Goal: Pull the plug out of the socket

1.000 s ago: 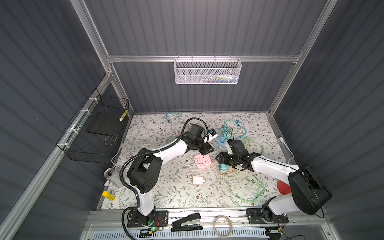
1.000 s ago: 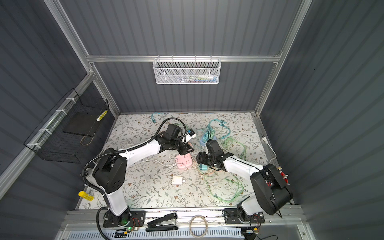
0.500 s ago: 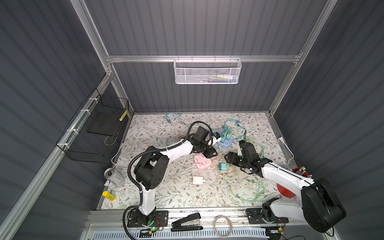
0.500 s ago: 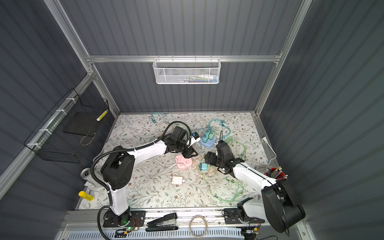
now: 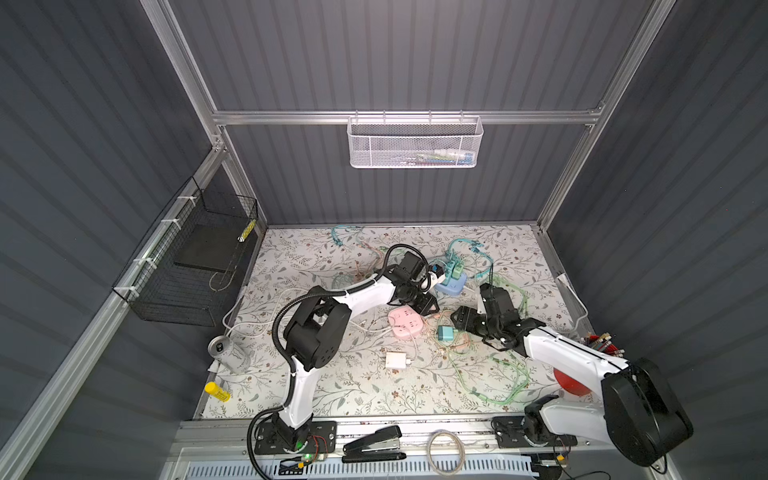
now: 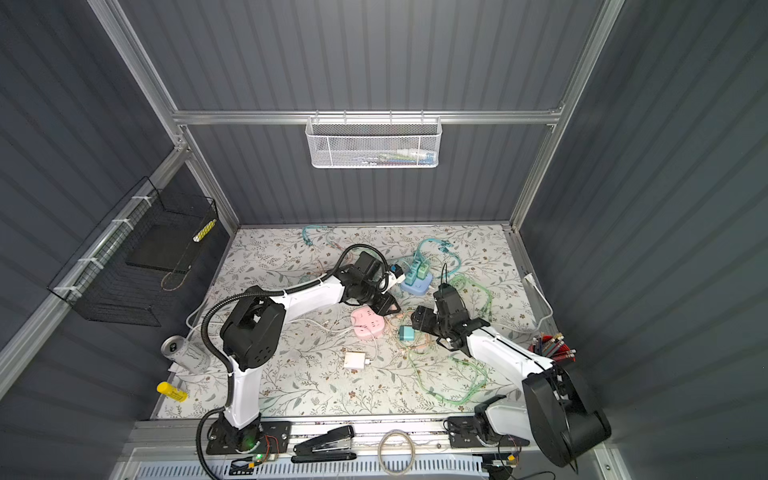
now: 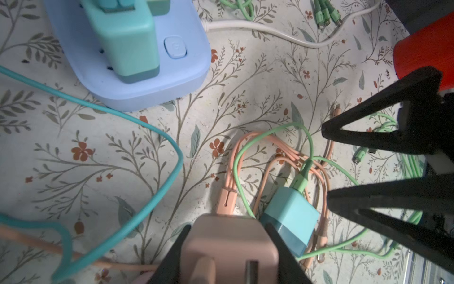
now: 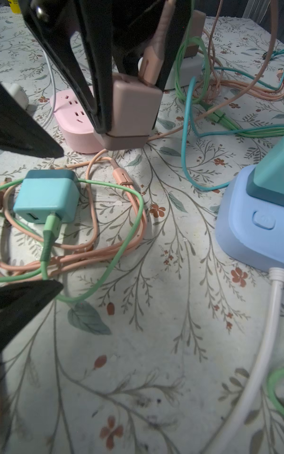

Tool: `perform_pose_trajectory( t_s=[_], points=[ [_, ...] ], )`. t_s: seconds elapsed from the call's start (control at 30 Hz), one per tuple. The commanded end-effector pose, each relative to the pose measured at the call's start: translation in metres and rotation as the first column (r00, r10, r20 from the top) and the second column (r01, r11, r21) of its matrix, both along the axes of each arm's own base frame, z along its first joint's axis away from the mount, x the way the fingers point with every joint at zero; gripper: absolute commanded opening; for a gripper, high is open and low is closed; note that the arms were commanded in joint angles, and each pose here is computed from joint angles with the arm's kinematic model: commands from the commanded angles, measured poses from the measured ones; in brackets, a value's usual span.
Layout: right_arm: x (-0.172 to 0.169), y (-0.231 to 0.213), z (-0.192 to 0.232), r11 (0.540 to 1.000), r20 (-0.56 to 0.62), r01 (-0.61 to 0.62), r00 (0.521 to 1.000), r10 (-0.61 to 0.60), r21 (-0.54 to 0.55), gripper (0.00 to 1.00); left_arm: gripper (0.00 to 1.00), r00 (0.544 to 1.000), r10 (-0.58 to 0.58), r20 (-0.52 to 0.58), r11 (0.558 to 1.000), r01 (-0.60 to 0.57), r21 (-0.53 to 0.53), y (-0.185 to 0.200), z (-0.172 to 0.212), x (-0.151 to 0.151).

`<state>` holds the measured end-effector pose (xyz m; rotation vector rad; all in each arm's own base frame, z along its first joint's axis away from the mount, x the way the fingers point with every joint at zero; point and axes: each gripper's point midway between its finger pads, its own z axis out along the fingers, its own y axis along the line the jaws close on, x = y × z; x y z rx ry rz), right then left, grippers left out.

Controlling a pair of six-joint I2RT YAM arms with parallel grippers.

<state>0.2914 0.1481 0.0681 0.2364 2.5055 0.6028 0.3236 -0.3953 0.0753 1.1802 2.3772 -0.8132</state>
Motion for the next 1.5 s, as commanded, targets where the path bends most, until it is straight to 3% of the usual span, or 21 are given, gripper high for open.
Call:
perform_pose_trajectory(
  t_s=[0.0, 0.43, 0.73, 1.23, 1.47],
  points=[
    [-0.003, -0.002, -0.004, 1.0, -0.011, -0.001, 1.0, 0.001, -0.003, 0.79, 0.22, 0.996, 0.017, -0.085, 1.0, -0.015, 0.022, 0.0, 0.0, -0.007],
    [-0.004, 0.002, -0.011, 1.0, -0.038, -0.008, 0.999, 0.009, 0.019, 0.79, 0.25, 0.98, 0.064, -0.189, 0.988, -0.035, 0.152, 0.009, -0.017, -0.01],
    [-0.005, 0.002, -0.012, 1.0, -0.046, -0.006, 0.999, 0.007, 0.023, 0.79, 0.28, 0.972, 0.108, -0.209, 0.984, -0.074, 0.164, 0.01, -0.017, -0.009],
    [-0.007, 0.003, -0.012, 0.999, -0.052, -0.002, 0.999, 0.004, 0.036, 0.79, 0.62, 0.974, 0.117, -0.195, 0.988, -0.094, 0.123, 0.0, -0.004, -0.002],
    [-0.007, 0.004, -0.011, 0.999, -0.05, 0.001, 0.999, 0.001, 0.039, 0.79, 0.73, 0.98, 0.112, -0.164, 0.991, -0.098, 0.093, -0.003, 0.01, 0.0]
  ],
)
